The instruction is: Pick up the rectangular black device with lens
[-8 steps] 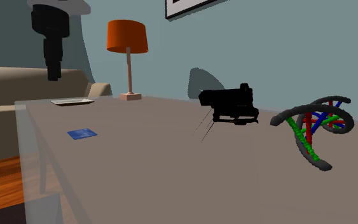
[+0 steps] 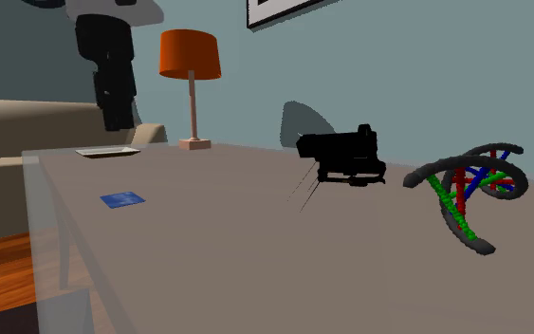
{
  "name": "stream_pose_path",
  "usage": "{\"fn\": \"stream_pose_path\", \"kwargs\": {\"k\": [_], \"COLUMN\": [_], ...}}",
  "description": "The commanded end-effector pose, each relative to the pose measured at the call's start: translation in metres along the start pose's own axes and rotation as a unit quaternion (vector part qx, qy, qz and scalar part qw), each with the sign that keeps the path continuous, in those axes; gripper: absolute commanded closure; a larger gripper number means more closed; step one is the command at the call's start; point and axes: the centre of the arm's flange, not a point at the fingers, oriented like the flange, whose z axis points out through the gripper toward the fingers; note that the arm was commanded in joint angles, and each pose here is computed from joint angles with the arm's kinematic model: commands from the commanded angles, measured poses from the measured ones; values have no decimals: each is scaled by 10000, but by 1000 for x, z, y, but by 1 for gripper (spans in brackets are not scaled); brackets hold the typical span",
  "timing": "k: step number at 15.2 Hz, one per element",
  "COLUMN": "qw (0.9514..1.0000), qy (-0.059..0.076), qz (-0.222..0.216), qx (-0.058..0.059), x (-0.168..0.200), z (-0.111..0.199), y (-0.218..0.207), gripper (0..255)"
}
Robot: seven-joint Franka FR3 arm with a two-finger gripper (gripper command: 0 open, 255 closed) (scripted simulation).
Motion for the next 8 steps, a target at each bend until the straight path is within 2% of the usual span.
{"fn": "stream_pose_path", "kwargs": {"k": [1,8], "qw": [9998,9963], "qy": [186,794], "qz": [-82,-343], "qx": [-13,-30], "x": [15,58], "z": [10,34], "y": [19,83], "gripper": [0,0]}}
